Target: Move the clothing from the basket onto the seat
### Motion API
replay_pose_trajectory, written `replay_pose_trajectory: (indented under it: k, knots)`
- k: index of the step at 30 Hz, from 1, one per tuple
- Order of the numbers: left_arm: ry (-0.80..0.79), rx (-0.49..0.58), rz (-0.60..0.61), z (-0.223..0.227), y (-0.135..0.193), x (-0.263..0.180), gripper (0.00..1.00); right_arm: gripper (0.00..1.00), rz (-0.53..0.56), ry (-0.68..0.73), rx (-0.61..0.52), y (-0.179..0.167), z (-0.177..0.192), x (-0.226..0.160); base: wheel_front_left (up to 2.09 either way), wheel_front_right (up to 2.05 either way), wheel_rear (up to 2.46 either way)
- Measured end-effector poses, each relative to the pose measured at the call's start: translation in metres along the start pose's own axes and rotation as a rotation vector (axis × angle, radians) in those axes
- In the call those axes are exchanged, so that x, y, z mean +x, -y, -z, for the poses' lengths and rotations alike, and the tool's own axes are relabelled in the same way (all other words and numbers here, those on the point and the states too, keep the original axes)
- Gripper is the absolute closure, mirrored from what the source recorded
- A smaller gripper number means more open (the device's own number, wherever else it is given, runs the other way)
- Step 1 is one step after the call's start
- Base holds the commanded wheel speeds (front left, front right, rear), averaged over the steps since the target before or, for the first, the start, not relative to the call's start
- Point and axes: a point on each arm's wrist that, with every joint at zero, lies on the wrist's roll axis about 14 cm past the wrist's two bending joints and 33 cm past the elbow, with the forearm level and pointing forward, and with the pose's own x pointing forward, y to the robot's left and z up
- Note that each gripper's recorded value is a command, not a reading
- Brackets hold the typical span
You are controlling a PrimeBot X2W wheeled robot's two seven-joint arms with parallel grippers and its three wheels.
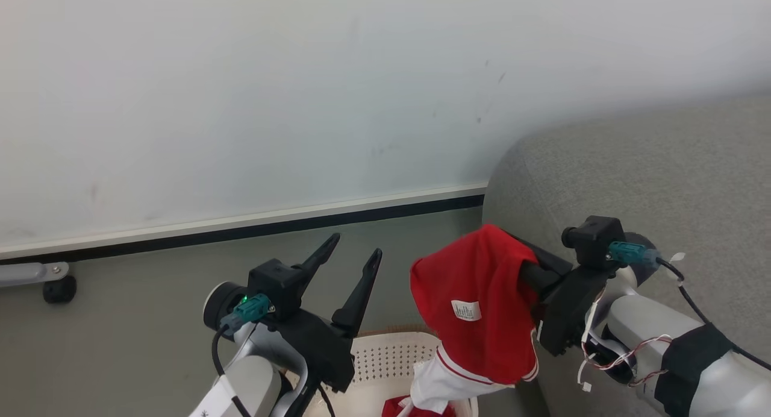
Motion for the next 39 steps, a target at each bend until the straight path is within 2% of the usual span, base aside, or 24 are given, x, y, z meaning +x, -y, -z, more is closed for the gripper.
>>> replay_pose_trajectory:
  k: [6, 12, 27, 35, 39]
  knots:
    - [-0.040, -0.030, 0.042, 0.024, 0.019, -0.005, 0.00, 1.00, 0.104, 0.010, 0.017, 0.028, 0.001, -0.028, 0.00, 0.00, 0.00]
    - [-0.072, -0.054, 0.083, 0.042, 0.039, -0.010, 0.00, 1.00, 0.178, 0.033, 0.031, 0.040, 0.000, -0.051, 0.00, 0.00, 0.00]
    - [-0.091, -0.090, 0.199, 0.057, 0.087, -0.001, 0.00, 1.00, 0.368, 0.068, 0.019, 0.071, -0.004, -0.116, 0.00, 0.00, 0.00]
    - [-0.105, -0.124, 0.241, 0.065, 0.101, 0.006, 0.00, 1.00, 0.452, 0.085, 0.016, 0.095, -0.011, -0.129, 0.00, 0.00, 0.00]
    - [-0.102, -0.134, 0.243, 0.067, 0.100, 0.009, 0.00, 1.00, 0.484, 0.118, -0.015, 0.116, -0.031, -0.125, 0.00, 0.00, 0.00]
